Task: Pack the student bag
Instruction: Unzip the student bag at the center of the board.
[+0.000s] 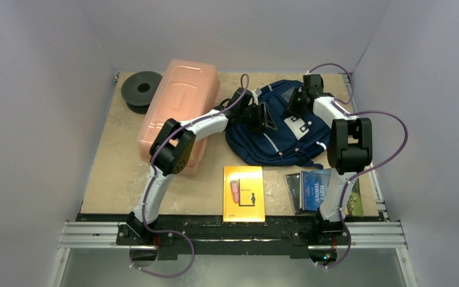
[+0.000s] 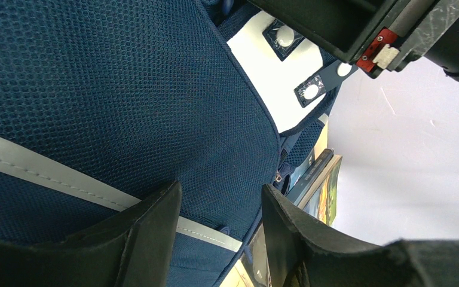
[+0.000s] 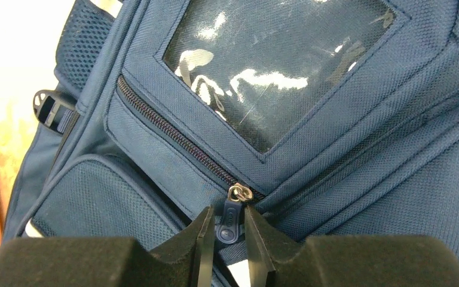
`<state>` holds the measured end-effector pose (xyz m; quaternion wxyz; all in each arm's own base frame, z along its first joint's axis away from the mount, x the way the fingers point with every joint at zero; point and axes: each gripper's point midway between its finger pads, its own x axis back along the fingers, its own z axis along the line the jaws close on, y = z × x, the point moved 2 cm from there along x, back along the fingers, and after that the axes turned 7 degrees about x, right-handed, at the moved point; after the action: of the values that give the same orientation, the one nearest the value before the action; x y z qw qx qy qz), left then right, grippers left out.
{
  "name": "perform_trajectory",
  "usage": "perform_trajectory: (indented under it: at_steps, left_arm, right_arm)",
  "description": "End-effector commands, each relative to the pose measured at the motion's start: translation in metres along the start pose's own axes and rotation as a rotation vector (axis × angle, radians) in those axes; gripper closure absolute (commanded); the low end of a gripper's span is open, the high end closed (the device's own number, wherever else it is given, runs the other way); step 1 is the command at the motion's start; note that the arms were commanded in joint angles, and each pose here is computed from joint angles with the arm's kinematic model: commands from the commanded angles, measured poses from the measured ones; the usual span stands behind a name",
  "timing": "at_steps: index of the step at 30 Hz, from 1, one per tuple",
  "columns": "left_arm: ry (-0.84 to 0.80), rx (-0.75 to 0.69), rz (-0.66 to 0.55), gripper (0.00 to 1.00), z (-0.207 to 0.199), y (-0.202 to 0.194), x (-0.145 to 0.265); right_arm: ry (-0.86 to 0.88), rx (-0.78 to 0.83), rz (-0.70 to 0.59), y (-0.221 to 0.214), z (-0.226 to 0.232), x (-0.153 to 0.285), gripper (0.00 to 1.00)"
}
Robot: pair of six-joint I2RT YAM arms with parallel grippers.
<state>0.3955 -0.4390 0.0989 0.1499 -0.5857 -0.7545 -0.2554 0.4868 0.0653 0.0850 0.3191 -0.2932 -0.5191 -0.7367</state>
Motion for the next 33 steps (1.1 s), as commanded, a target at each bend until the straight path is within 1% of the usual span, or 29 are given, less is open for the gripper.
perform_trajectory:
  at_steps: [1,3,5,11,14,16,19,22,27,31,33]
  left_arm:
    - [0.106,0.057,0.034,0.48,0.034,-0.012,-0.001]
    - [0.107,0.060,0.036,0.48,0.035,-0.013,-0.001]
    - [0.108,0.059,0.036,0.48,0.035,-0.013,0.000]
    - [0.112,0.055,0.037,0.48,0.037,-0.015,0.001]
    - [0.116,0.055,0.040,0.48,0.039,-0.016,0.000]
    - [0.120,0.053,0.040,0.48,0.040,-0.016,0.001]
    - [0.128,0.053,0.045,0.48,0.043,-0.017,0.000]
    - [0.127,0.049,0.049,0.48,0.043,-0.018,0.000]
    - [0.133,0.040,0.056,0.48,0.043,-0.018,0.000]
    - [0.129,0.036,0.062,0.48,0.042,-0.019,0.000]
    - [0.127,0.031,0.059,0.48,0.042,-0.018,0.001]
  right_arm:
    - [-0.196,-0.047,-0.041,0.004,-0.011,0.010,0.70]
    - [-0.239,-0.064,-0.038,0.002,-0.013,0.011,0.80]
    - [-0.258,-0.068,-0.041,0.002,-0.012,0.014,0.87]
    - [-0.205,-0.058,-0.042,0.009,0.004,0.029,0.96]
    - [-0.130,-0.045,-0.046,0.019,0.019,0.038,1.00]
    - [-0.092,-0.047,-0.041,0.023,0.025,0.043,1.00]
    - [0.035,-0.081,0.013,0.021,0.040,0.042,1.00]
    - [0.170,-0.140,0.074,0.015,0.055,0.038,1.00]
    - [0.397,-0.272,0.138,0.010,0.078,0.034,1.00]
    - [0.489,-0.347,0.165,0.010,0.089,0.032,1.00]
    - [0.537,-0.414,0.158,0.007,0.090,0.032,1.00]
